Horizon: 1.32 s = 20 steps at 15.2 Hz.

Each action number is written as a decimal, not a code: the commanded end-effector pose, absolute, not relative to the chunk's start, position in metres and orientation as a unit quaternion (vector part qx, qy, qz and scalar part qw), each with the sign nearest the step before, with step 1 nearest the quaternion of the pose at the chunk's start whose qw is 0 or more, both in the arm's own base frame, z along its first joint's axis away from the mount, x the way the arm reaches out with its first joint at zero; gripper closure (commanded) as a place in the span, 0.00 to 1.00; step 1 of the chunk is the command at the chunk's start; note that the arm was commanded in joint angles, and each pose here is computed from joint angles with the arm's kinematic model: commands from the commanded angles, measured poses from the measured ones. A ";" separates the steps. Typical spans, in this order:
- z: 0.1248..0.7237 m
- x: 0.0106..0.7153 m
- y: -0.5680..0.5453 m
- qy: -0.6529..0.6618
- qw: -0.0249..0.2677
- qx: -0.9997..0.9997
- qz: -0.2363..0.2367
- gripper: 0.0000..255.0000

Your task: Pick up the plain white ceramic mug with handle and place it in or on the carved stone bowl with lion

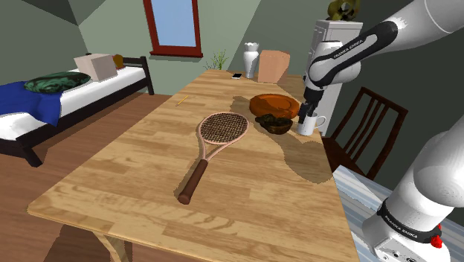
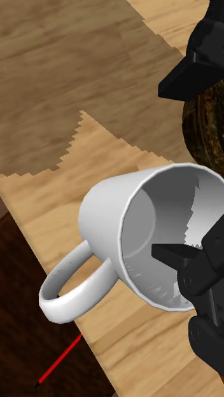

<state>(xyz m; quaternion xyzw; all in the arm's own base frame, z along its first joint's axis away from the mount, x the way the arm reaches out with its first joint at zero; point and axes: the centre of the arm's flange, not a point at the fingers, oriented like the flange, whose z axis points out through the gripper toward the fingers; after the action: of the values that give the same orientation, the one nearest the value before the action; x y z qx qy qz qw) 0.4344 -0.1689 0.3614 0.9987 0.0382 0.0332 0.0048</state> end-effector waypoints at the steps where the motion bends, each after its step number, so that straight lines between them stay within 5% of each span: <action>1: 0.361 0.434 -0.169 0.038 0.005 0.999 0.033 1.00; 20: 0.414 0.434 -0.169 0.038 0.005 0.999 0.033 1.00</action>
<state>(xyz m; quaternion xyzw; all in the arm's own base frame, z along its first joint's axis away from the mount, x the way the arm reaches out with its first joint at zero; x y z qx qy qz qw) 0.4345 -0.1691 0.4083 0.9987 0.0382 0.0335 0.0048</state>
